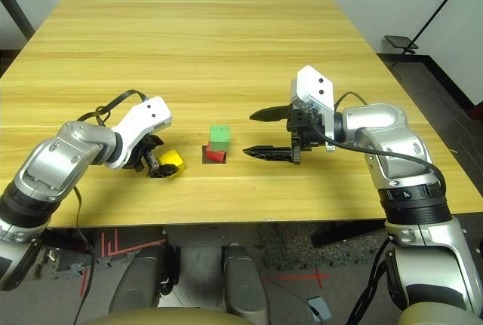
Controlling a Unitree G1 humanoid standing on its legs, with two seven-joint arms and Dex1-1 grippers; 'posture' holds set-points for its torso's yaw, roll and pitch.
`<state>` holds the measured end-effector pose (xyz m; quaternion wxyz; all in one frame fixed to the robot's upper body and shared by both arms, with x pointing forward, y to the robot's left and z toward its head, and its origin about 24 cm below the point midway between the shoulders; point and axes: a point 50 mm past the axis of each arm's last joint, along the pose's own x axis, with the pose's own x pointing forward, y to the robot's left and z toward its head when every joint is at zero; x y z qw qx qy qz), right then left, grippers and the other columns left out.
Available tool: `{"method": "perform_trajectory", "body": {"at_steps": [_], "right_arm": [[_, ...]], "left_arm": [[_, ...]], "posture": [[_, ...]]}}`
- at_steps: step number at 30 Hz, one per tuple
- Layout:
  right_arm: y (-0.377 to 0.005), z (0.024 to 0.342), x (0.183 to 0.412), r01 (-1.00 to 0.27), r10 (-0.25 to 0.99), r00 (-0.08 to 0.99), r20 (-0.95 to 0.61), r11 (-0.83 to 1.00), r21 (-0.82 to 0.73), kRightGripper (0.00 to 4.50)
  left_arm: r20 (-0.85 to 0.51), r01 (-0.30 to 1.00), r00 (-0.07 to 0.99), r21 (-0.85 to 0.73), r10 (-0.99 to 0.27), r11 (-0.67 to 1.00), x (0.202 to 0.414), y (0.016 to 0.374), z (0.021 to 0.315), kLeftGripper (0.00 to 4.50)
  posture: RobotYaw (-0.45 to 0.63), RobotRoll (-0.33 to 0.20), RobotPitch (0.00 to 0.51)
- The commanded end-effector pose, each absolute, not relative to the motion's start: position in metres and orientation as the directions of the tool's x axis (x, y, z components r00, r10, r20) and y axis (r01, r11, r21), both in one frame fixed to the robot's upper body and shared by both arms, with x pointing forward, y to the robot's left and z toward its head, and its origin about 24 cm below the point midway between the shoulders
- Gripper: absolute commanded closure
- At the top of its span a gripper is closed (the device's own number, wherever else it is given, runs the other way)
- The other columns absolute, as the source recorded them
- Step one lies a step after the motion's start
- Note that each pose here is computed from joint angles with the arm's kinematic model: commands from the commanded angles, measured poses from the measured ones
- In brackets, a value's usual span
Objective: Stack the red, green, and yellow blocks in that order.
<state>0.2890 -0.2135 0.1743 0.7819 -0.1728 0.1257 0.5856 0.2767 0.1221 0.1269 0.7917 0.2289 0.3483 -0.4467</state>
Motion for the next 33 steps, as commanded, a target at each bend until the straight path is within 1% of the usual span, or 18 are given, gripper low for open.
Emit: {"method": "perform_trajectory", "body": {"at_steps": [1,5,6,8,11,16,21,25,33], "right_arm": [[-0.214,0.174,0.286,-0.958,0.867,0.286,-0.407,0.258,-0.126,0.0],[-0.215,0.175,0.285,-0.956,0.865,0.293,-0.406,0.263,-0.128,0.0],[-0.215,0.175,0.285,-0.955,0.865,0.295,-0.406,0.266,-0.128,0.0],[-0.216,0.175,0.285,-0.954,0.864,0.298,-0.406,0.269,-0.129,0.0],[-0.215,0.175,0.284,-0.953,0.864,0.303,-0.402,0.273,-0.131,0.0],[-0.217,0.173,0.283,-0.953,0.861,0.302,-0.41,0.276,-0.122,0.0],[-0.217,0.171,0.281,-0.952,0.859,0.307,-0.41,0.284,-0.119,0.0],[-0.217,0.168,0.278,-0.948,0.856,0.316,-0.41,0.296,-0.114,0.0],[-0.219,0.165,0.271,-0.941,0.848,0.336,-0.409,0.321,-0.108,0.0]], "left_arm": [[-0.761,0.87,0.338,0.028,-0.554,0.492,0.275,0.12,0.118,0.96],[-0.749,0.873,0.325,0.002,-0.578,0.488,0.275,0.114,0.121,2.43],[-0.736,0.87,0.332,-0.002,-0.59,0.493,0.276,0.112,0.125,2.48],[-0.711,0.875,0.343,0.004,-0.614,0.484,0.28,0.108,0.136,2.48],[-0.676,0.895,0.355,0.046,-0.646,0.444,0.288,0.105,0.162,2.48],[-0.669,0.925,0.356,0.153,-0.653,0.348,0.302,0.108,0.202,2.48],[-0.673,0.943,0.331,0.206,-0.661,0.263,0.318,0.1,0.228,2.48],[-0.67,0.958,0.287,0.223,-0.685,0.182,0.329,0.081,0.235,2.48],[-0.71,0.982,0.163,0.182,-0.685,0.045,0.338,0.053,0.224,2.48]], "posture": [[0.07,-0.054,0.099],[0.06,-0.053,0.098],[0.06,-0.053,0.096],[0.06,-0.051,0.094],[0.06,-0.048,0.09],[0.06,-0.042,0.085],[0.03,-0.03,0.081],[0.01,-0.026,0.08],[-0.04,-0.021,0.084]]}}
